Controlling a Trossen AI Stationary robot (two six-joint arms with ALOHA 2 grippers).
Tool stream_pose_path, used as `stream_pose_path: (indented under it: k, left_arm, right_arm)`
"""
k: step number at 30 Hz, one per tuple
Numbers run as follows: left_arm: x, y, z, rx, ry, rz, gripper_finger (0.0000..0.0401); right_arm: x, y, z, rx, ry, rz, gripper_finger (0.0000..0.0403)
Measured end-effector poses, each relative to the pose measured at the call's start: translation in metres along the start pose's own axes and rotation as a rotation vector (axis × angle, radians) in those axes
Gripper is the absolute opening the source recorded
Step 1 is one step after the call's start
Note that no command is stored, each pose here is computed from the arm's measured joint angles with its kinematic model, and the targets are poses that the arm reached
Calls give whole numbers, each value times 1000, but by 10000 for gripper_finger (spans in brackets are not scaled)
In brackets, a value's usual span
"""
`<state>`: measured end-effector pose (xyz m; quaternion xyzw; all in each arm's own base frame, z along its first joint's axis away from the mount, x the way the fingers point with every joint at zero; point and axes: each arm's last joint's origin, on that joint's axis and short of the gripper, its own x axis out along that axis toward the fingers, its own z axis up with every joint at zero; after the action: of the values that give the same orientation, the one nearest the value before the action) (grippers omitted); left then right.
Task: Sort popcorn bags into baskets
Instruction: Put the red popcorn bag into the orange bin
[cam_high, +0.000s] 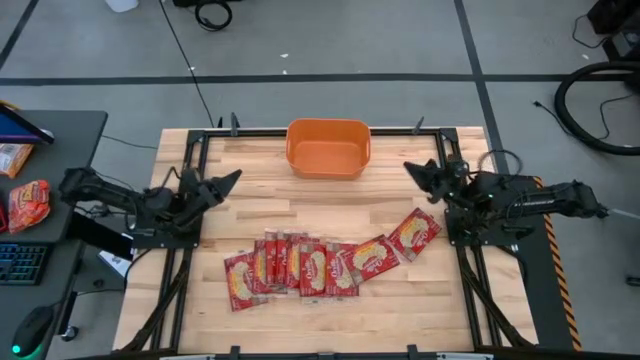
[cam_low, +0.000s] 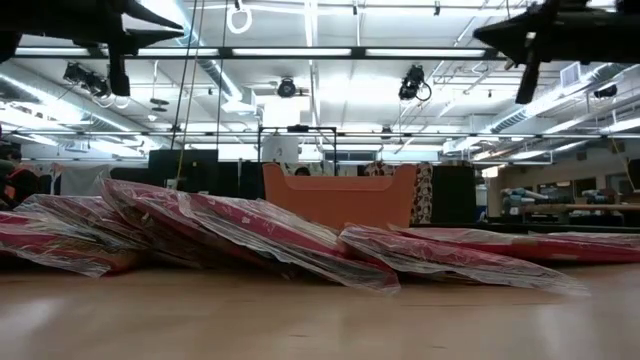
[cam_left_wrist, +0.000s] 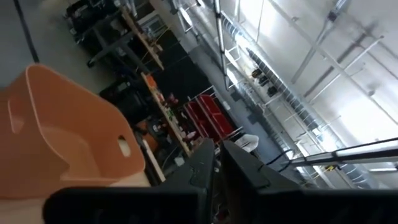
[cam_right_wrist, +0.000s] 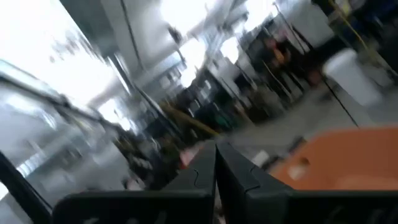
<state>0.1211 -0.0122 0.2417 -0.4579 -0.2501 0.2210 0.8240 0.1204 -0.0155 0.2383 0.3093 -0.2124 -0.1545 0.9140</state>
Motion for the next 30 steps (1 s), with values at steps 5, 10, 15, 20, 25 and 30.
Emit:
stream_pose_path:
  k: [5,10,15,20,25,30]
  left_arm:
    - [5,3,-8,-47,57,-10,63]
    - [8,-1,-14,-45,113,-32,100]
    - [16,-20,-14,56,163,-103,124]
    - [26,-40,-14,157,220,-127,131]
    - [35,-50,-19,231,293,-54,131]
    - [43,-57,-26,303,348,2,131]
  right_arm:
    - [25,8,-4,-1,155,-91,16]
    - [54,18,-10,117,255,-47,16]
    - [76,27,-13,207,250,-18,16]
    - [94,31,-15,252,275,-16,16]
    - [105,40,-17,144,330,129,16]
    - [118,42,-29,23,641,96,16]
